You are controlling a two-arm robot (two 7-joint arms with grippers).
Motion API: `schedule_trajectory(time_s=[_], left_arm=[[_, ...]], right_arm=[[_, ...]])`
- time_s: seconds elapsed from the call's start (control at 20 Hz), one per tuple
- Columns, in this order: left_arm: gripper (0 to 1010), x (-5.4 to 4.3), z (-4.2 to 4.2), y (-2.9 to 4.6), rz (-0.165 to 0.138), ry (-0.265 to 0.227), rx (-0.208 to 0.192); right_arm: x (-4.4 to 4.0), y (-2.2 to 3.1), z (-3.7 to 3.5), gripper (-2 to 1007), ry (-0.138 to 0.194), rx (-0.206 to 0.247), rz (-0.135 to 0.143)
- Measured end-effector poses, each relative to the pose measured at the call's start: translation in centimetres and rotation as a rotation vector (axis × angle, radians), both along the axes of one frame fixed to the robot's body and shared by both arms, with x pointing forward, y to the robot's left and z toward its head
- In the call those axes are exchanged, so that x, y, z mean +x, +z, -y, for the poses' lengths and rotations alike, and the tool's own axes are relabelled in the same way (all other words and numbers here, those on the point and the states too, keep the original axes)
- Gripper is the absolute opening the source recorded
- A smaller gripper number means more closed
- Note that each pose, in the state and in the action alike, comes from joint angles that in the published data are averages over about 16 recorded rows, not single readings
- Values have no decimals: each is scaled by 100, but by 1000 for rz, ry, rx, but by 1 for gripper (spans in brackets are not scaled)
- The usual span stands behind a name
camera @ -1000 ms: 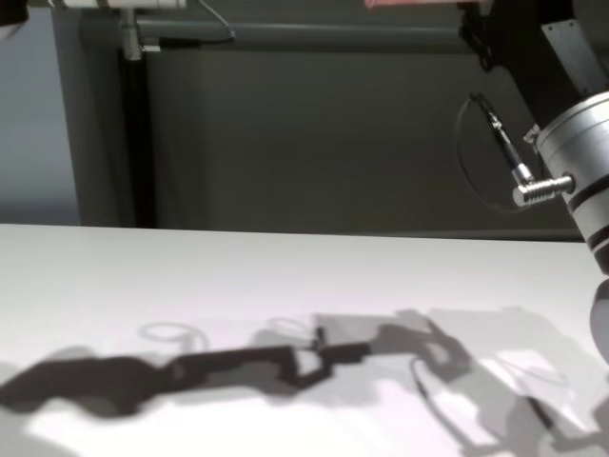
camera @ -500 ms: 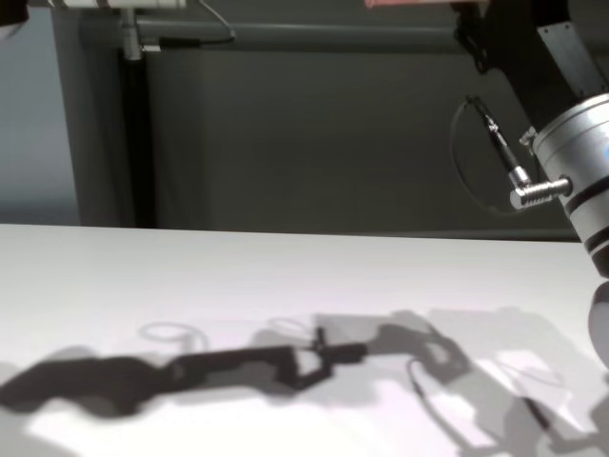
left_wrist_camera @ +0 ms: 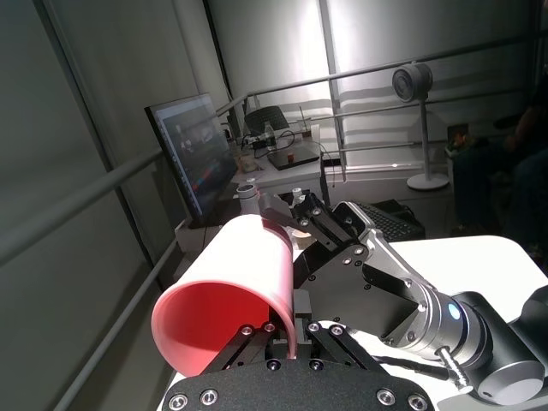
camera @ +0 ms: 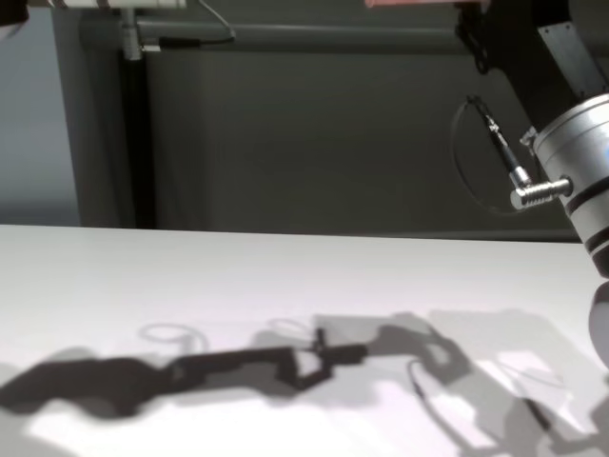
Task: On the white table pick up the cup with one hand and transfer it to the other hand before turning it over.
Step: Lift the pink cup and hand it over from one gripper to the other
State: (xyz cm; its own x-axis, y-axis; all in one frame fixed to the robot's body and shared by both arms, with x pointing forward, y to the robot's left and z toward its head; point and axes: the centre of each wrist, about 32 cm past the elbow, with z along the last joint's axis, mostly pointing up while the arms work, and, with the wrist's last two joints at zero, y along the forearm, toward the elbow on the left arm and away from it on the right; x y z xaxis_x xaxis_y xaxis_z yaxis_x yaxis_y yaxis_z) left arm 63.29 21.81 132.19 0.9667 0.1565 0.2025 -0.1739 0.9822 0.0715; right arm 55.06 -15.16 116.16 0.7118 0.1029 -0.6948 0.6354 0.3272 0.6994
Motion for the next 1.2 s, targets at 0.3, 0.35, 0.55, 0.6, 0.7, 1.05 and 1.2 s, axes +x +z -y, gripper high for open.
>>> schedule_trajectory(time_s=[0.3,0.35,0.55,0.6,0.7,1.05,1.2], left_arm=[[50,0,0,0,0,0,0],[50,0,0,0,0,0,0],[50,0,0,0,0,0,0],[50,0,0,0,0,0,0],[50,0,0,0,0,0,0],[92,0,0,0,0,0,0],[144,0,0,0,0,0,0]], right_arm=[[0,0,1,810,-1,0,0],[0,0,1,794,-1,0,0],[-1,1,1,747,-1,-1,0],[-1,1,1,739,-1,-1,0],[-1,1,1,732,-1,-1,0],[-1,3,1,730,-2,-1,0],[0,4,1,730,-2,-1,0]])
